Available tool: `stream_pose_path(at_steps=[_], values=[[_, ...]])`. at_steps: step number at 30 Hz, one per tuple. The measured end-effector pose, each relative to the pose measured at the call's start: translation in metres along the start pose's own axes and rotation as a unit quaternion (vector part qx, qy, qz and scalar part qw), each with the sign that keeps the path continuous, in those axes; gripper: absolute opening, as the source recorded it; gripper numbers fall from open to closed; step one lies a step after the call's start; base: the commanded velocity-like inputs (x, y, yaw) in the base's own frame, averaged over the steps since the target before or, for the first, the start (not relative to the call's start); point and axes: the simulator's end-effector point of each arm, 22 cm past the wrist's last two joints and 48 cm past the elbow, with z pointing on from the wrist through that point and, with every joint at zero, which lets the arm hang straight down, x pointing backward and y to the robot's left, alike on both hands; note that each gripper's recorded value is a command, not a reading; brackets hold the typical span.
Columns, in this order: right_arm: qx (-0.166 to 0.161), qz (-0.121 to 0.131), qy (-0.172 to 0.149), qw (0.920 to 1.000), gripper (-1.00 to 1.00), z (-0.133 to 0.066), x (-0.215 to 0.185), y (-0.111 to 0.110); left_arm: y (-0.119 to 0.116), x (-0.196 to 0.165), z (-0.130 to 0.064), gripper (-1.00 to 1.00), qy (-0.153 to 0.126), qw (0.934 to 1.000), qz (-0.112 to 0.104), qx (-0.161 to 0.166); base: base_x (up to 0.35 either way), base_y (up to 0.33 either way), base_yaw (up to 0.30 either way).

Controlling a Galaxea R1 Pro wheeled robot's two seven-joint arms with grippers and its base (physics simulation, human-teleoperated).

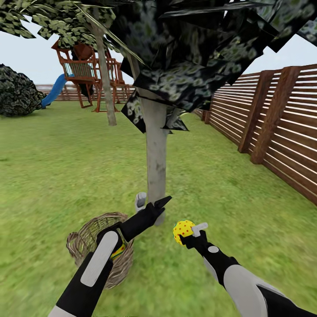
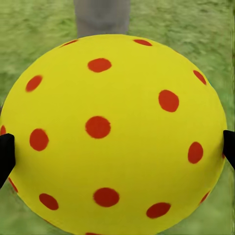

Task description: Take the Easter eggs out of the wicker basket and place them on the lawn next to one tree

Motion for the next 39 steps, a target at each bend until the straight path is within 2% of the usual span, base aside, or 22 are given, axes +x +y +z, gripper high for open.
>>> stream_pose_path(at_steps=[3, 5, 8, 13, 22, 25, 32, 35, 39], values=[[0.025, -0.002, -0.012, 0.9996, -1.00, -0.001, -0.005, -0.010, -0.001, 0.002, 0.001, 1.00, 0.002, 1.0000, 0.001, 0.001, 0.000, -0.335, 0.277], [0.026, 0.002, -0.024, 0.9994, -1.00, -0.003, -0.001, -0.005, -0.002, 0.002, 0.001, 1.00, 0.002, 1.0000, 0.002, 0.001, 0.000, -0.334, 0.268], [0.044, 0.005, -0.030, 0.9986, -1.00, -0.005, 0.002, -0.009, -0.003, 0.002, 0.001, 1.00, 0.002, 1.0000, 0.002, 0.002, 0.000, -0.213, 0.062], [0.048, 0.003, -0.031, 0.9984, -1.00, -0.006, 0.002, -0.012, -0.004, 0.001, 0.000, 1.00, 0.002, 1.0000, 0.003, 0.004, 0.000, -0.017, 0.004], [0.052, 0.002, -0.034, 0.9981, -1.00, 0.001, 0.016, -0.014, 0.012, 0.012, -0.002, 1.00, 0.002, 1.0000, 0.003, 0.003, 0.000, 0.000, 0.000], [0.066, 0.003, -0.017, 0.9977, -1.00, 0.004, 0.029, -0.018, 0.015, 0.021, -0.001, 1.00, 0.010, 0.9999, 0.005, 0.006, 0.000, 0.000, 0.000], [0.091, 0.011, 0.077, 0.9928, -1.00, 0.014, 0.055, -0.029, 0.024, 0.042, 0.000, 1.00, 0.024, 0.9996, 0.008, 0.009, 0.000, 0.000, 0.000], [0.091, 0.011, 0.083, 0.9923, -1.00, 0.016, 0.064, -0.028, 0.028, 0.046, 0.000, 1.00, 0.025, 0.9996, 0.008, 0.011, 0.000, 0.000, 0.000], [0.094, 0.009, 0.076, 0.9927, -1.00, 0.020, 0.066, -0.030, 0.032, 0.051, -0.002, 1.00, 0.026, 0.9995, 0.005, 0.017, 0.000, 0.000, 0.000]])
